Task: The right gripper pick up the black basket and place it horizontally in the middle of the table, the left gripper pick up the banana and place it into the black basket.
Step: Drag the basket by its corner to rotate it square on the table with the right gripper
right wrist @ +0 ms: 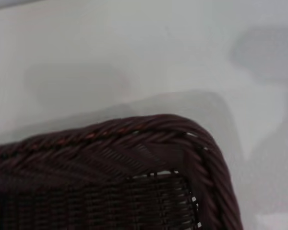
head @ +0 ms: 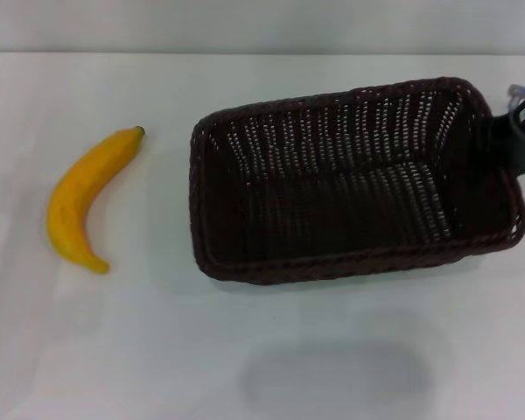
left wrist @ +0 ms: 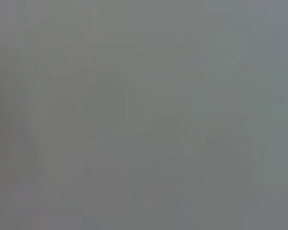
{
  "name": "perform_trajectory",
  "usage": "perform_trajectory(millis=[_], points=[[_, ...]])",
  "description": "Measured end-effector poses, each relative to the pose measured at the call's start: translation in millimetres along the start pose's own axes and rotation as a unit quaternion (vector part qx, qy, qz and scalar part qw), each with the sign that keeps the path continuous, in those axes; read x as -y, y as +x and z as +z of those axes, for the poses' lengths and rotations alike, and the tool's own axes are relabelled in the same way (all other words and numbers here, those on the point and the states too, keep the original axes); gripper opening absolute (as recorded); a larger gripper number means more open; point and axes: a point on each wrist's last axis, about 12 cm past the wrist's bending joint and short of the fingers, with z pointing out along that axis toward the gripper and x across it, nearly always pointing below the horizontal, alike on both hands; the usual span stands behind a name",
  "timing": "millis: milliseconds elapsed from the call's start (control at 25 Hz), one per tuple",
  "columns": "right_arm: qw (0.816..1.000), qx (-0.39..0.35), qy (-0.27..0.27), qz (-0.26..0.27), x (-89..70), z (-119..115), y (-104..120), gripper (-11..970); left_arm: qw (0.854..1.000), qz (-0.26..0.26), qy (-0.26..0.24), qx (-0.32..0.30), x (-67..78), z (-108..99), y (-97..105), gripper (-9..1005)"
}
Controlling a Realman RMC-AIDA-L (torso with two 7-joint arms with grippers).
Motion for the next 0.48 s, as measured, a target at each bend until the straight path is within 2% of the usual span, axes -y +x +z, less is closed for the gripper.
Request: perform_trajectory(millis=[120, 320, 480], points=[[1.000, -0.009, 0.017, -0.011, -8.3, 2.1, 1.9, 131, 1.000, 0.000, 0.002, -0.003, 1.0, 7.0, 0.5, 873], [0.999, -0.015, 0.034, -0.014, -11.5, 7.6, 6.7, 129, 1.000, 0.001, 0.004, -0.005, 0.6, 13.2, 0.2, 873], [0.997, -0.015, 0.057, -0.046, -18.7, 11.5, 9.0, 128, 1.000, 0.003, 0.004, -0.008, 0.0, 17.0, 0.4, 873]])
